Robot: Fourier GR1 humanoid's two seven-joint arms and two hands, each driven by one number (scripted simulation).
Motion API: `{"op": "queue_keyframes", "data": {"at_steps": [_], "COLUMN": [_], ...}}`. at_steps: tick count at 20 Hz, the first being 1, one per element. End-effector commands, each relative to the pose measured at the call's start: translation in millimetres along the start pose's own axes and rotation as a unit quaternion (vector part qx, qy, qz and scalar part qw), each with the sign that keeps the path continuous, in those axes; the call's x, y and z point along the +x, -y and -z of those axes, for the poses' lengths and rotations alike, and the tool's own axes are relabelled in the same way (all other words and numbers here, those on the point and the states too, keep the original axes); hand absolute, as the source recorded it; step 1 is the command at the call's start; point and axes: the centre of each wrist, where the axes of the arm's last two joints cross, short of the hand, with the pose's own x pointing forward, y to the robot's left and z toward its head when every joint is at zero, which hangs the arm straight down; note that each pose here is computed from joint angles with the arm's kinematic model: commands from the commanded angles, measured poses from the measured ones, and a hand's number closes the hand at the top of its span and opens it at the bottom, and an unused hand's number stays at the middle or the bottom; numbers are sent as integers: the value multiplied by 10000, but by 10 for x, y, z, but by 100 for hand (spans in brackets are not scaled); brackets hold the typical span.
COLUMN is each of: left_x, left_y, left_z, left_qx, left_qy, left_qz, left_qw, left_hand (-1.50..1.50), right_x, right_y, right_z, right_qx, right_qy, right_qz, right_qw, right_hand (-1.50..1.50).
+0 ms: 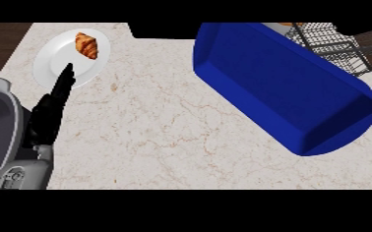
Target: Pick the sweet potato from the tray and place it in the tiered basket
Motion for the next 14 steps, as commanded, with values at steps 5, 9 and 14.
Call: {"op": "queue_keyframes", "data": {"at_steps": [5, 9, 14], "left_x": [105, 58, 43], "left_y": [-104, 58, 120], "left_z": [163, -13, 18], "left_qx": [39, -4, -21], "left_qy": [-27, 31, 28], "left_qz": [-8, -33, 21], "left_qw": [10000, 10000, 10000], "left_hand": [0, 0, 0], "right_x": [-463, -764, -856], "right_y": [-147, -346, -485], "right_z": [328, 371, 438], "right_qx": [219, 578, 1031], "right_qy": [164, 277, 251], "right_qz": [-233, -101, 352], "right_qw": [9994, 9979, 9937], "right_hand": [150, 150, 150]}}
